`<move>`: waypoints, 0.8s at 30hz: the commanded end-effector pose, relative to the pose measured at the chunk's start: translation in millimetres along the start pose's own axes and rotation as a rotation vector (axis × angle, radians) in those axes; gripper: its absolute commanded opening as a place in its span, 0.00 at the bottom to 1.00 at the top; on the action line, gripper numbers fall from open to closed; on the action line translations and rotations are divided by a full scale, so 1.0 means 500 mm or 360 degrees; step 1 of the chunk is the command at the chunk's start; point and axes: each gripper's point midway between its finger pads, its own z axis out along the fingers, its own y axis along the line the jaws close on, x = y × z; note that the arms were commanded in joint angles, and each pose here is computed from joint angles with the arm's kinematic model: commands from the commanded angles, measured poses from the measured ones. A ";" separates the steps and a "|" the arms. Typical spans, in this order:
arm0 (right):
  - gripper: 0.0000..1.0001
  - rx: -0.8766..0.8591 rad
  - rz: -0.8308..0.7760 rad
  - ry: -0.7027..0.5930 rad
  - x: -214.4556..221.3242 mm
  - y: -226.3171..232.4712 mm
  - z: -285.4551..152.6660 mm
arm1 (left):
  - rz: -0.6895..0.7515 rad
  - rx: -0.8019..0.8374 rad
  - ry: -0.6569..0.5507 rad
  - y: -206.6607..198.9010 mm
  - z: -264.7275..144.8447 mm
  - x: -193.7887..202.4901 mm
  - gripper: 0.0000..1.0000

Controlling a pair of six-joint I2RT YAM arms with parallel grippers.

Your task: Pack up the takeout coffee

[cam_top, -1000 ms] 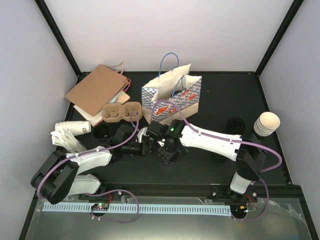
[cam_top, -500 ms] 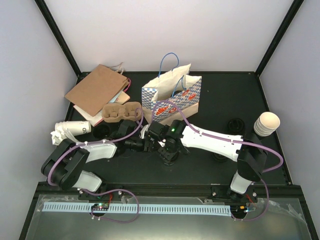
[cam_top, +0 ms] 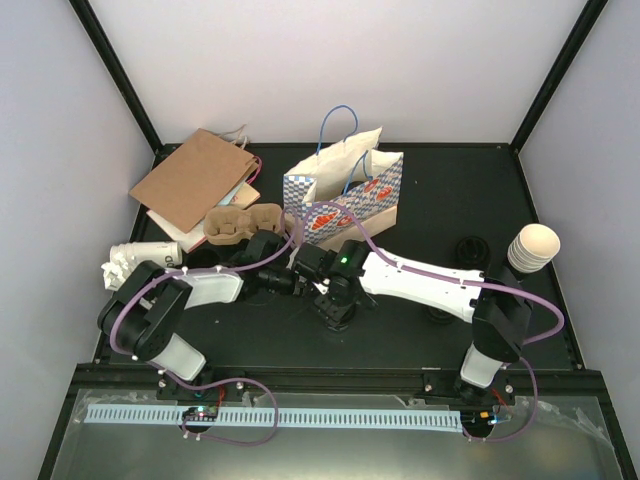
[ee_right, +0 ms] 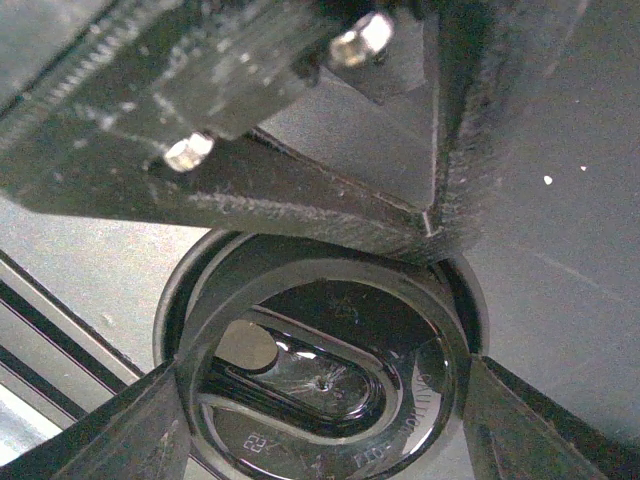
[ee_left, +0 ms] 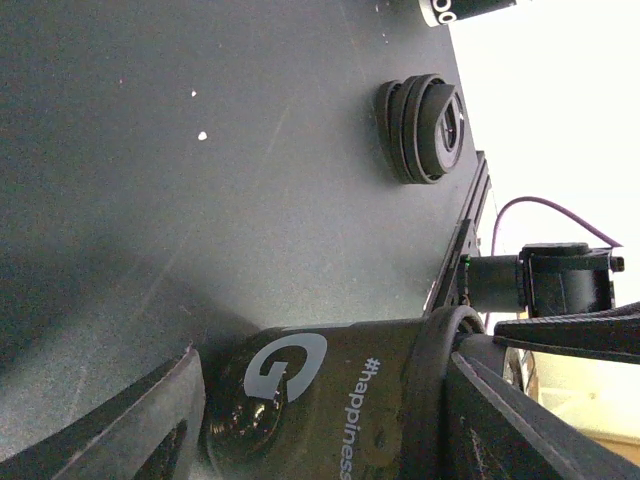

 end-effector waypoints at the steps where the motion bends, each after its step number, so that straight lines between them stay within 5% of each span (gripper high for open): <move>1: 0.67 -0.0134 -0.0045 0.0228 0.044 0.053 0.091 | -0.0060 -0.0079 0.0186 0.038 0.014 0.068 0.66; 24: 0.68 -0.0264 0.0021 0.0341 0.083 0.069 0.128 | -0.0373 -0.0359 0.0348 0.175 0.021 0.192 0.56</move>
